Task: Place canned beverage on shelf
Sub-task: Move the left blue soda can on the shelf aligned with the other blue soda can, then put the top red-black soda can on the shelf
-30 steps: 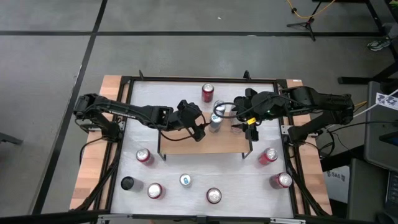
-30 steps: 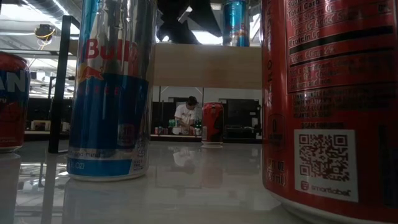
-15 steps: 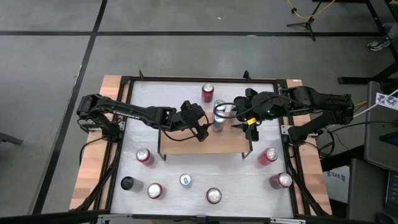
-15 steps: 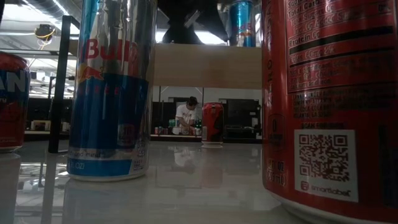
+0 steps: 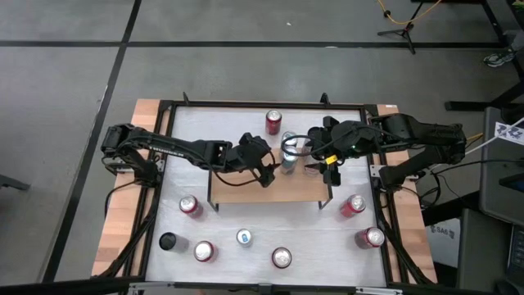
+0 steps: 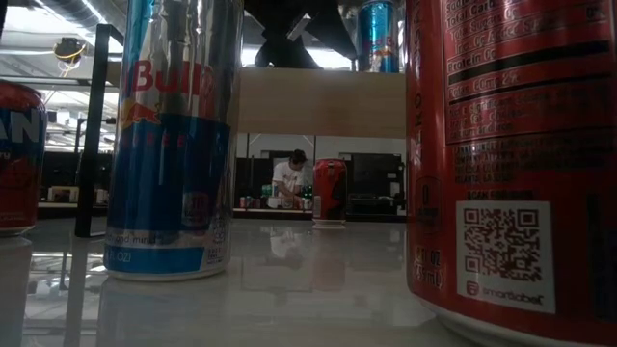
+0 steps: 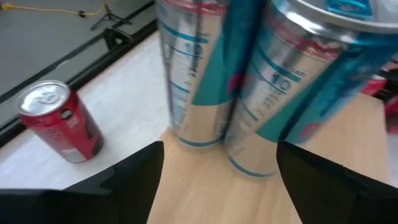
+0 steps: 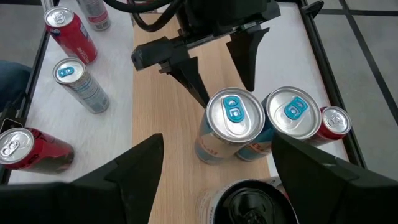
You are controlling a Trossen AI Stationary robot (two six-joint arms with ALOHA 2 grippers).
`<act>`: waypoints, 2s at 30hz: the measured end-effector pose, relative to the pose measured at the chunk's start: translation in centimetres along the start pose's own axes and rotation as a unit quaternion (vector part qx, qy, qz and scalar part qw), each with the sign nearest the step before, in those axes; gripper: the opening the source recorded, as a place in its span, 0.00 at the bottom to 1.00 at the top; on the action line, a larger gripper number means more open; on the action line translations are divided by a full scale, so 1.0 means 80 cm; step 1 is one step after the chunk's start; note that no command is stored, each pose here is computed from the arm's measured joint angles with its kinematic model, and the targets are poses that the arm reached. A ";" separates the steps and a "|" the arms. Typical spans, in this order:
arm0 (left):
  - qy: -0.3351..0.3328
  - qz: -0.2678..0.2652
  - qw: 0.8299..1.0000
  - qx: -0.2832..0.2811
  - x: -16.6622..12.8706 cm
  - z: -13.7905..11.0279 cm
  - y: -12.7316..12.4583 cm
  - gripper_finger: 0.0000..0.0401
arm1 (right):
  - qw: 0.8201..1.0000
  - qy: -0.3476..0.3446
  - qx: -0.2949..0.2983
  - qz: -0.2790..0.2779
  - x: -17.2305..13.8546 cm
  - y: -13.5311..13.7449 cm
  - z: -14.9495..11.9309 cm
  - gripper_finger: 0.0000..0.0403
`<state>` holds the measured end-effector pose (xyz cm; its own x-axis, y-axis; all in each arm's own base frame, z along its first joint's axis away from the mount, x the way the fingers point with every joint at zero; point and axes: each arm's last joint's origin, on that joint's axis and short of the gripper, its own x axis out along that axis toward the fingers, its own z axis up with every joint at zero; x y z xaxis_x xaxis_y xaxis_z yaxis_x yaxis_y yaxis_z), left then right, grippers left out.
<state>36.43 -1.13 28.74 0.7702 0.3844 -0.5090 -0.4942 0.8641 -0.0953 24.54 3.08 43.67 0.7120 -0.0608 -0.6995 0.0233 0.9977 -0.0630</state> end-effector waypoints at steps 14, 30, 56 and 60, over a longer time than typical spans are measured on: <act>0.016 -0.071 0.997 0.028 -0.060 0.024 0.015 0.77 | 1.000 0.005 -0.001 -0.001 0.000 0.000 -0.001 0.71; 0.062 -0.120 0.990 -0.050 -0.191 0.024 0.046 0.77 | 1.000 0.004 -0.001 -0.001 0.000 0.000 -0.001 0.71; 0.070 -0.170 0.983 -0.029 -0.211 0.014 0.026 0.77 | 1.000 0.003 -0.001 -0.001 0.000 0.000 -0.001 0.71; 0.070 -0.170 0.983 -0.029 -0.211 0.014 0.026 0.77 | 1.000 0.003 -0.001 -0.001 0.000 0.000 -0.001 0.71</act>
<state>22.81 -5.46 38.09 0.8335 0.0253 -0.5519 -0.2435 0.9136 -0.3258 24.49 3.07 43.63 0.7076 -0.0622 -0.7039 0.0234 0.9976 -0.0647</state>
